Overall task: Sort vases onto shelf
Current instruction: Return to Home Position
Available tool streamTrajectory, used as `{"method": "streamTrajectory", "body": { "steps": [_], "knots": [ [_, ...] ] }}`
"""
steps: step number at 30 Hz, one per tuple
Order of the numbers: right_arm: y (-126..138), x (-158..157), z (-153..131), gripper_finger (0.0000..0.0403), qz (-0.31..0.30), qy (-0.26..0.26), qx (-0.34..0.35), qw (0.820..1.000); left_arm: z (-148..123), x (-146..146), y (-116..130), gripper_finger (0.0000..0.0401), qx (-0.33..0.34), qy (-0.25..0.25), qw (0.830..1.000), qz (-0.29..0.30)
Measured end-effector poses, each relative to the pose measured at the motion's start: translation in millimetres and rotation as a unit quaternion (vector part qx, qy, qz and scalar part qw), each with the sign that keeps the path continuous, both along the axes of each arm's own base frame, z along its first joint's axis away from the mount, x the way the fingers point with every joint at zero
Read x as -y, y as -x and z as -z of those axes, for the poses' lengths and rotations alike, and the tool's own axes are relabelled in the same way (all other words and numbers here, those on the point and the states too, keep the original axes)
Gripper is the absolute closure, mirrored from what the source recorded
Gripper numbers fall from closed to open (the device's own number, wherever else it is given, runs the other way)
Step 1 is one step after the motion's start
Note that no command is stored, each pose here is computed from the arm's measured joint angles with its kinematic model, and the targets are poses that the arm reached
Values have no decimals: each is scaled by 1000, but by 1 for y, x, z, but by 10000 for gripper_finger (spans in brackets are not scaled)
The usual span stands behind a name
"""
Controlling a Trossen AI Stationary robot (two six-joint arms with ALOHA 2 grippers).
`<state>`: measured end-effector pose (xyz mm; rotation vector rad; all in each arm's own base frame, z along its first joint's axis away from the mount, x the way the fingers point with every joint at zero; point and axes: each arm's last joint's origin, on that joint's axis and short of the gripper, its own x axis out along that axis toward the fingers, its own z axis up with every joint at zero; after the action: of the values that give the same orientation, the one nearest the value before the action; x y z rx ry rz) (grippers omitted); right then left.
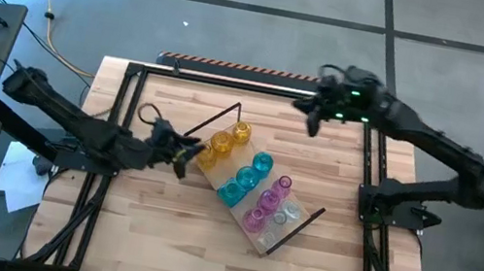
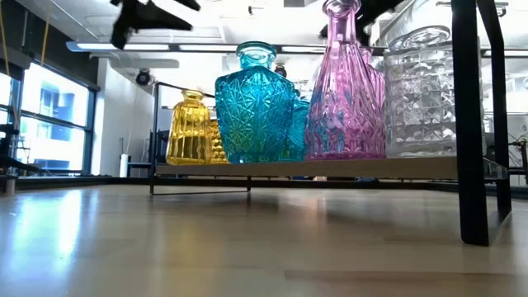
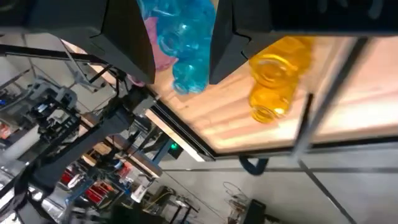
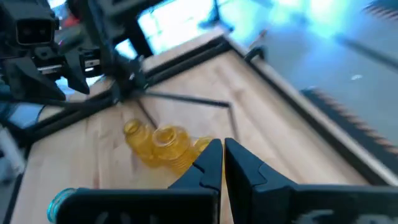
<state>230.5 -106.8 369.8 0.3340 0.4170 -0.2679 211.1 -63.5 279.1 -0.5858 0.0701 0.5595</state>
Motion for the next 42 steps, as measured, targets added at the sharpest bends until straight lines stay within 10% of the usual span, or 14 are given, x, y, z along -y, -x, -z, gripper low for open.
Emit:
{"method": "streamTrajectory", "body": {
  "steps": [14, 19, 42],
  "knots": [
    [110, -66, -59, 403, -4, 47, 127, 991, -27, -25, 78, 259, -54, -74, 992, 85],
    [139, -79, -56, 403, 13, -40, 133, 990, -30, -29, 94, 259, -50, -68, 987, 138],
    [197, -97, -12, 403, 17, -27, -102, 994, -25, -29, 101, 259, -43, -3, 994, 104]
  ]
}}
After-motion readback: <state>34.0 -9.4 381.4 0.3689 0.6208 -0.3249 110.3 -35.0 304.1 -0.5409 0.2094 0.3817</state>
